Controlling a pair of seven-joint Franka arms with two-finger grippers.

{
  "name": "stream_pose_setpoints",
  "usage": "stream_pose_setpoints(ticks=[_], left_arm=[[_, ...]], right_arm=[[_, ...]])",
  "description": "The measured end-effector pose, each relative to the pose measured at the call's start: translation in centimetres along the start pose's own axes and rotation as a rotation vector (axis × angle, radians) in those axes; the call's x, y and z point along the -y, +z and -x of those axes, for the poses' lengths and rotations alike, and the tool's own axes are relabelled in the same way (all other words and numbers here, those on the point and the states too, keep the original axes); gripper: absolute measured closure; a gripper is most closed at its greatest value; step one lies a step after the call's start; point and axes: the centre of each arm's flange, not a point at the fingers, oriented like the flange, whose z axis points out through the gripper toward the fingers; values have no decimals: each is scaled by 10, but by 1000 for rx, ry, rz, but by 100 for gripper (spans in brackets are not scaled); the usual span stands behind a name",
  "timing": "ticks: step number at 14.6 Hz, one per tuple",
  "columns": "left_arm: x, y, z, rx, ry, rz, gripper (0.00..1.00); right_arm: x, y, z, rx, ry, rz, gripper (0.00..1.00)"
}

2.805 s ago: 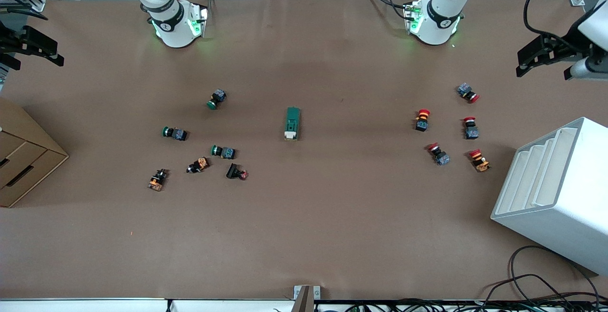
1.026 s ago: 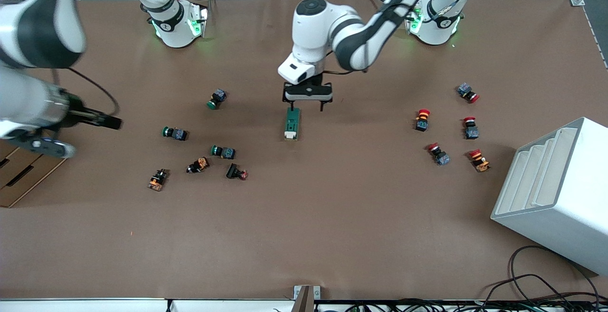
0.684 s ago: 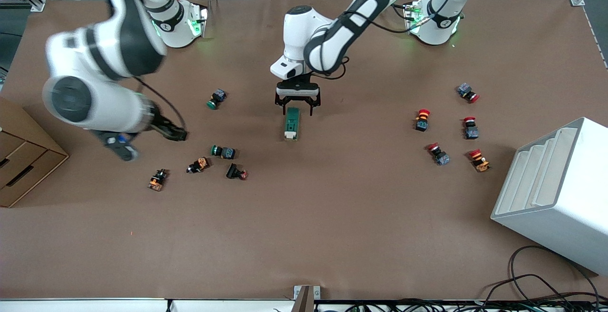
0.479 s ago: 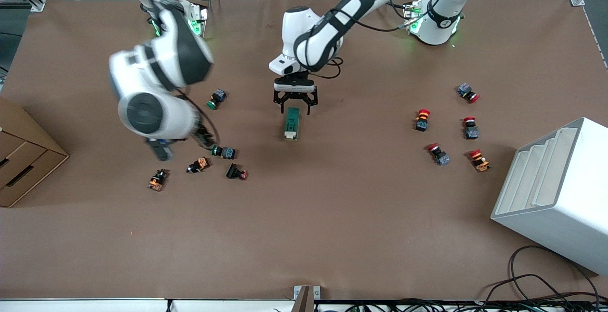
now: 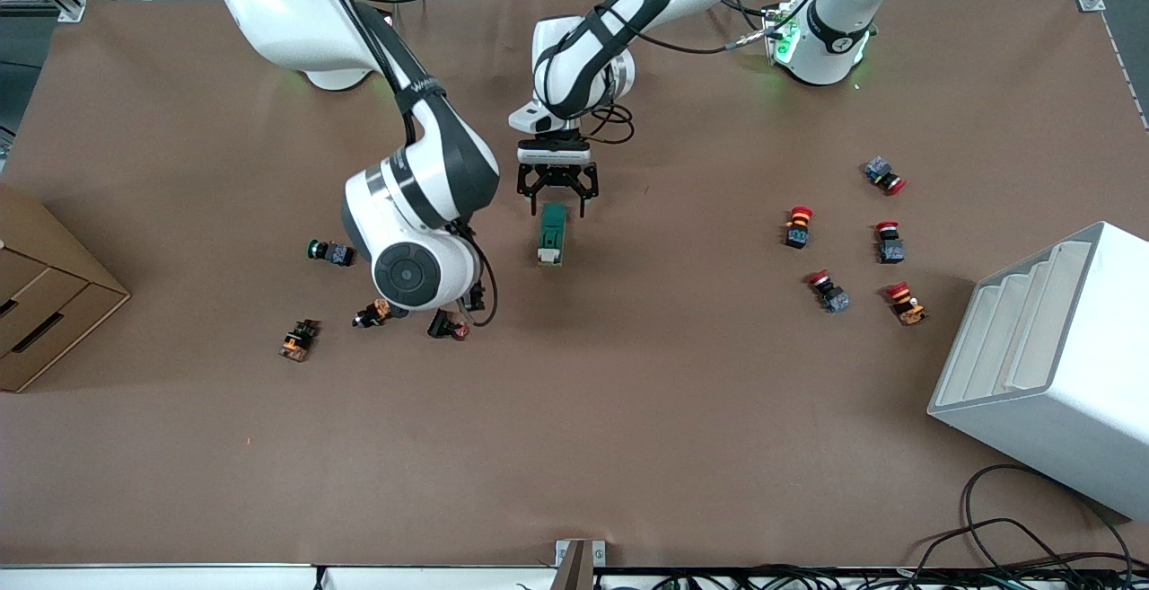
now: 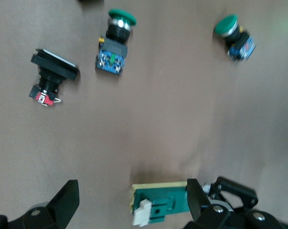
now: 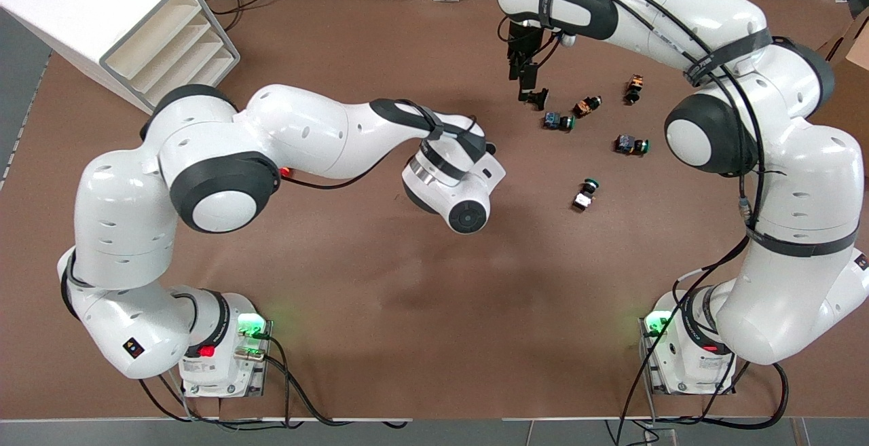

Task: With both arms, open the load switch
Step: 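Lower the left gripper onto the switch base while the right gripper approaches, then press the white switch handle down with the right gripper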

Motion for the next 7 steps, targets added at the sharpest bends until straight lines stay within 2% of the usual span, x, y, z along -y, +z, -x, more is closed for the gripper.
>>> stream_pose_setpoints(ticks=[3, 7], left_arm=[[-3, 4, 13, -21, -28, -5, 0], [-11, 0, 20, -48, -29, -14, 0]], right_arm=[[7, 24, 21, 49, 66, 8, 0], [9, 58, 58, 36, 101, 23, 0]])
